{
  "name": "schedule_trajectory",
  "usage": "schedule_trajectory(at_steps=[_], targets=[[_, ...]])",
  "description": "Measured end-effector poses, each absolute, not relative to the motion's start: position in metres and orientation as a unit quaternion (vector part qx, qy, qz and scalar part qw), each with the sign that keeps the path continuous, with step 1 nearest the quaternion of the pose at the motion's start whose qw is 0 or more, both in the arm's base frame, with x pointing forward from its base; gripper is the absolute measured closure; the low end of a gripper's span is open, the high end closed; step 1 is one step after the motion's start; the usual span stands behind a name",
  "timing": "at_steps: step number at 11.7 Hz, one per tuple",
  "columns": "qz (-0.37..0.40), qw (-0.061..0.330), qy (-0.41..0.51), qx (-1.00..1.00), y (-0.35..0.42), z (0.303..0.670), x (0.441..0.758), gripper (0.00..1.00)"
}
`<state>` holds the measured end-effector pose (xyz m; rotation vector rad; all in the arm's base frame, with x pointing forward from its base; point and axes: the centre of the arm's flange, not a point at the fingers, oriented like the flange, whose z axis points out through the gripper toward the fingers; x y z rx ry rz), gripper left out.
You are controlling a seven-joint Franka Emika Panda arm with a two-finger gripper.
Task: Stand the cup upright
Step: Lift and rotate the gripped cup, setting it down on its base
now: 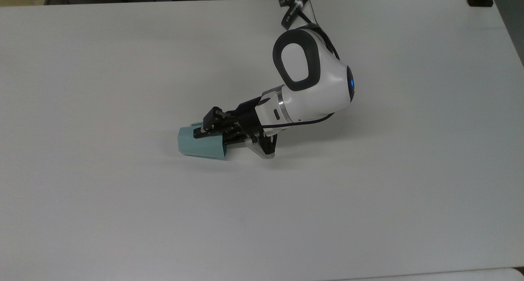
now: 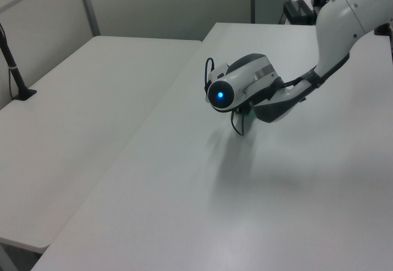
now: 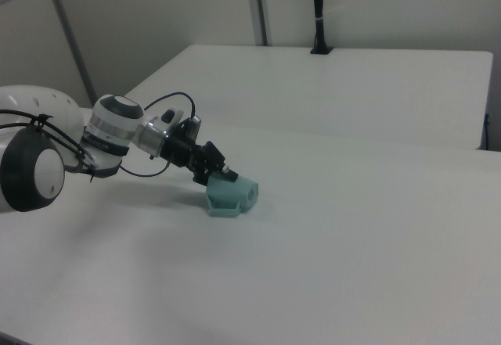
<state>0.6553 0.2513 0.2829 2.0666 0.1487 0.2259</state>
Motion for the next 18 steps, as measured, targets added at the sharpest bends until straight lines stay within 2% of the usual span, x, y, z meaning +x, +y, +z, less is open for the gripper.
schedule_trajectory(at_steps=[1,10,11,13,14,15,18], targets=[[0.092,0.508,0.063,0.854,0.25,0.286,0.656,0.87],[0.094,0.5,0.064,0.858,0.252,0.289,0.656,0.87],[0.095,0.485,0.057,0.868,0.254,0.296,0.656,0.87],[0.095,0.427,0.031,0.899,0.258,0.322,0.657,0.88],[0.098,0.404,0.019,0.909,0.258,0.338,0.656,0.93],[0.1,0.39,0.011,0.915,0.259,0.351,0.655,0.96],[0.091,0.345,-0.002,0.934,0.252,0.388,0.652,0.96]])
